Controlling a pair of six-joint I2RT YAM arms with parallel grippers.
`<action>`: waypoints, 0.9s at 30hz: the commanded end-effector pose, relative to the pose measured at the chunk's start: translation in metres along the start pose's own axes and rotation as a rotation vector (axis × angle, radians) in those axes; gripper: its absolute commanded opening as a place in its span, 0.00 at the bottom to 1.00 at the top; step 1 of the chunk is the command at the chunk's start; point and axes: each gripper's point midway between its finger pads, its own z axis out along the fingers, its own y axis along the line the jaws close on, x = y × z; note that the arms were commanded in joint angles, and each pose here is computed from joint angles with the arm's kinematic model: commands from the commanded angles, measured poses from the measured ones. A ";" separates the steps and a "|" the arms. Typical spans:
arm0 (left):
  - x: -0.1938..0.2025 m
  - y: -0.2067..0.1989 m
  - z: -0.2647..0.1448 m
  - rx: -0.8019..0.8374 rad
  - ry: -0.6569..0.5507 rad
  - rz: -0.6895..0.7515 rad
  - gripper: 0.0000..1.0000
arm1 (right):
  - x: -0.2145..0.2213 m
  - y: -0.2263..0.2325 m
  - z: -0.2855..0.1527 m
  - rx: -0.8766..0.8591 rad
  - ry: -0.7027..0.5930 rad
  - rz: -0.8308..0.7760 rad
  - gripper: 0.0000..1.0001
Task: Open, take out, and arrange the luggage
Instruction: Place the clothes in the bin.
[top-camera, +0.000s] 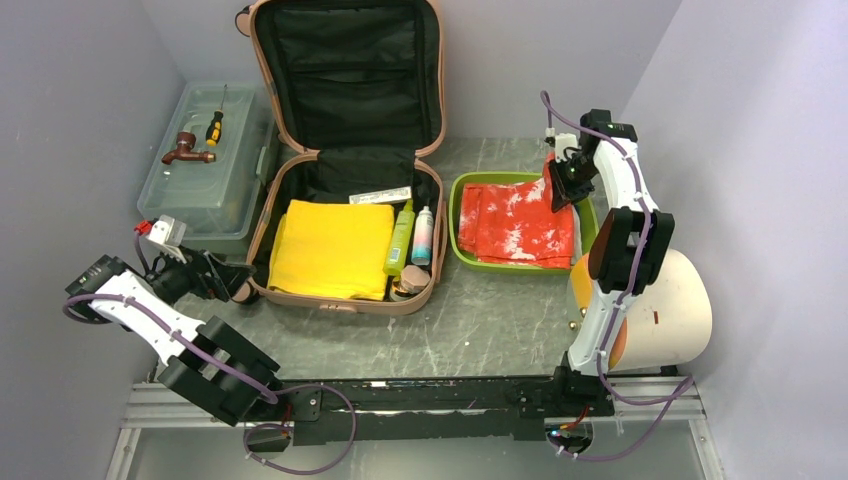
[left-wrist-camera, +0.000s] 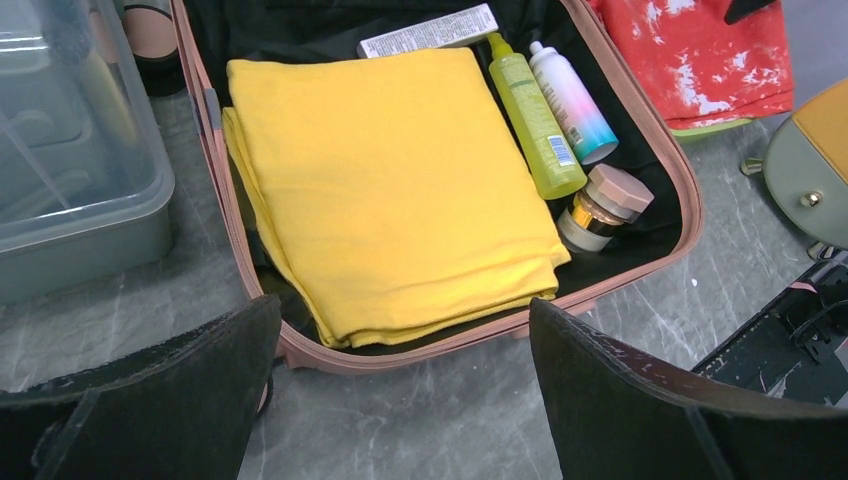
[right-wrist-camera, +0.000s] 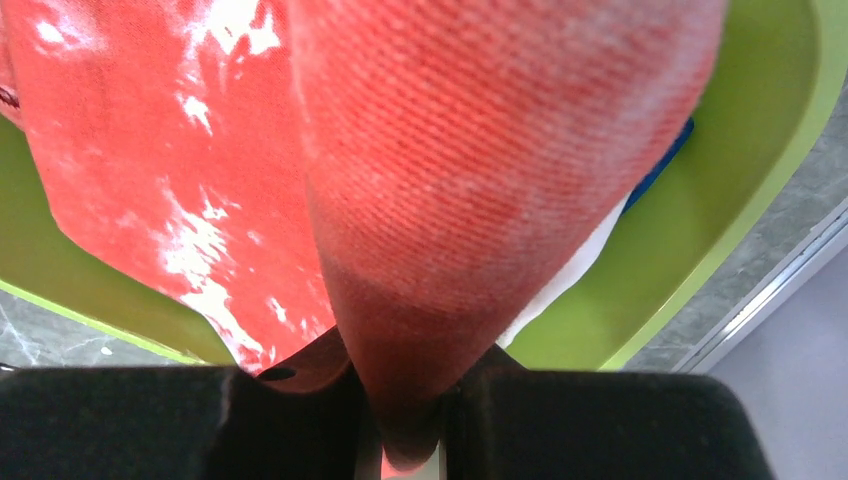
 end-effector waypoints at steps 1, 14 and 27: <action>-0.017 -0.014 0.000 0.026 -0.080 0.015 1.00 | -0.009 -0.018 -0.020 0.083 -0.037 -0.043 0.00; -0.018 -0.014 -0.003 0.012 -0.090 0.018 1.00 | -0.008 -0.033 -0.023 0.150 -0.050 -0.036 0.00; -0.018 -0.012 -0.003 0.014 -0.090 0.010 1.00 | -0.050 -0.049 -0.104 0.498 -0.308 -0.060 1.00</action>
